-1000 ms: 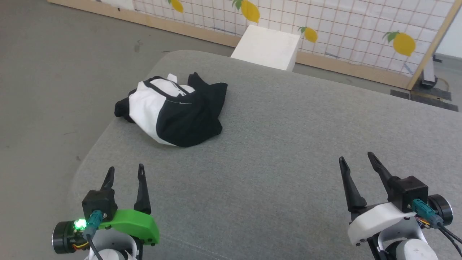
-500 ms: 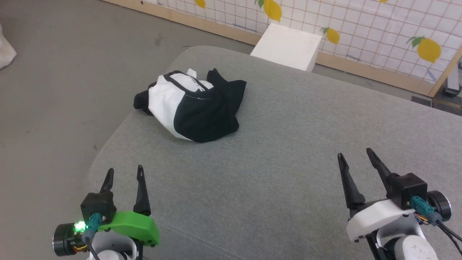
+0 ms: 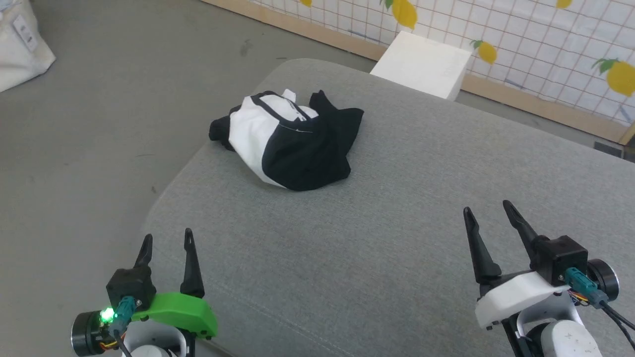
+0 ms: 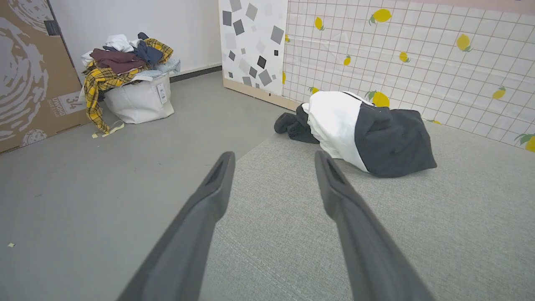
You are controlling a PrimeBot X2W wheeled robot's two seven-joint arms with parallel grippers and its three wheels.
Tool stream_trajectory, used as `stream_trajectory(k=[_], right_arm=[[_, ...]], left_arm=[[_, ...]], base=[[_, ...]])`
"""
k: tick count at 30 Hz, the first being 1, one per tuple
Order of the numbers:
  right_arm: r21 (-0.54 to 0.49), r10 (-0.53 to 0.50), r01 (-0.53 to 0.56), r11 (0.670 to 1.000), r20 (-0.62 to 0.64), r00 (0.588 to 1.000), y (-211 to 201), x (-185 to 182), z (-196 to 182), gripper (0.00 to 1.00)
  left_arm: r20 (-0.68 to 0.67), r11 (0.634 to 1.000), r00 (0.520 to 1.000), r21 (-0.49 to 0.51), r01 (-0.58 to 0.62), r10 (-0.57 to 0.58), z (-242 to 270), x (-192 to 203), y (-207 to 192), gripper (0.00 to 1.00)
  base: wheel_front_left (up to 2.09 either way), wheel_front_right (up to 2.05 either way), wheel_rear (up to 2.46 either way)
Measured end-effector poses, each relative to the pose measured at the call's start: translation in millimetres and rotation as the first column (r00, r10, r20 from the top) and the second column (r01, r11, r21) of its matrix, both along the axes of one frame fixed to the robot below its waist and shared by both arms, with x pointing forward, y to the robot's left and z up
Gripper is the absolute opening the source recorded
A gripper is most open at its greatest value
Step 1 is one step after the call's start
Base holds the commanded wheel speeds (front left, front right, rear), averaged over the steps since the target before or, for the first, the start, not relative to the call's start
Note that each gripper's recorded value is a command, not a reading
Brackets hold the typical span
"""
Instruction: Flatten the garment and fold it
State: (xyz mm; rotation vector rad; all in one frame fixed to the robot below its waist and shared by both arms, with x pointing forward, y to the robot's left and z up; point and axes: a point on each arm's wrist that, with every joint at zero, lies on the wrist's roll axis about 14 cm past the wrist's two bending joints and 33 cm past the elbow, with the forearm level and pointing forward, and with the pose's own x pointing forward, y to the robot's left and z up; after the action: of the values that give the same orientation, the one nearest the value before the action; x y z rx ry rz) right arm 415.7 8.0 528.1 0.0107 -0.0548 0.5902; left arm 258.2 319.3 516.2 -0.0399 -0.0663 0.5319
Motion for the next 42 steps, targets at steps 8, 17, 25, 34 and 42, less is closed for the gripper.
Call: stream_trajectory(k=[8, 17, 25, 34, 42], right_arm=[[0.01, 0.038, -0.038, 0.999, 0.008, 0.999, 15, 1, 2, 1.0], [0.031, 0.085, -0.085, 0.996, 0.006, 0.996, 35, 6, 1, 1.0], [0.043, 0.11, -0.11, 0.993, 0.001, 0.994, 48, 21, -4, 1.0], [0.062, 0.091, -0.09, 0.994, -0.019, 0.996, 46, 53, -22, 1.0], [0.068, -0.049, 0.053, 0.996, -0.064, 0.997, -6, 83, -54, 1.0]], left_arm=[[-0.001, 0.999, 0.999, 0.005, -0.045, 0.045, -2, -13, 11, 1.0], [0.02, 0.997, 0.997, -0.015, -0.08, 0.08, 3, -19, 22, 1.0], [0.057, 0.998, 0.997, 0.022, 0.051, -0.052, 50, 52, 39, 1.0], [-0.143, 0.984, 0.974, -0.02, 0.176, -0.177, 52, 154, 65, 1.0], [-0.441, 0.937, 0.849, -0.312, 0.158, -0.29, -38, 217, 50, 1.0]], base=[[0.0, 0.0, 0.0], [0.0, 0.0, 0.0], [0.0, 0.0, 0.0], [0.0, 0.0, 0.0], [0.0, 0.0, 0.0]])
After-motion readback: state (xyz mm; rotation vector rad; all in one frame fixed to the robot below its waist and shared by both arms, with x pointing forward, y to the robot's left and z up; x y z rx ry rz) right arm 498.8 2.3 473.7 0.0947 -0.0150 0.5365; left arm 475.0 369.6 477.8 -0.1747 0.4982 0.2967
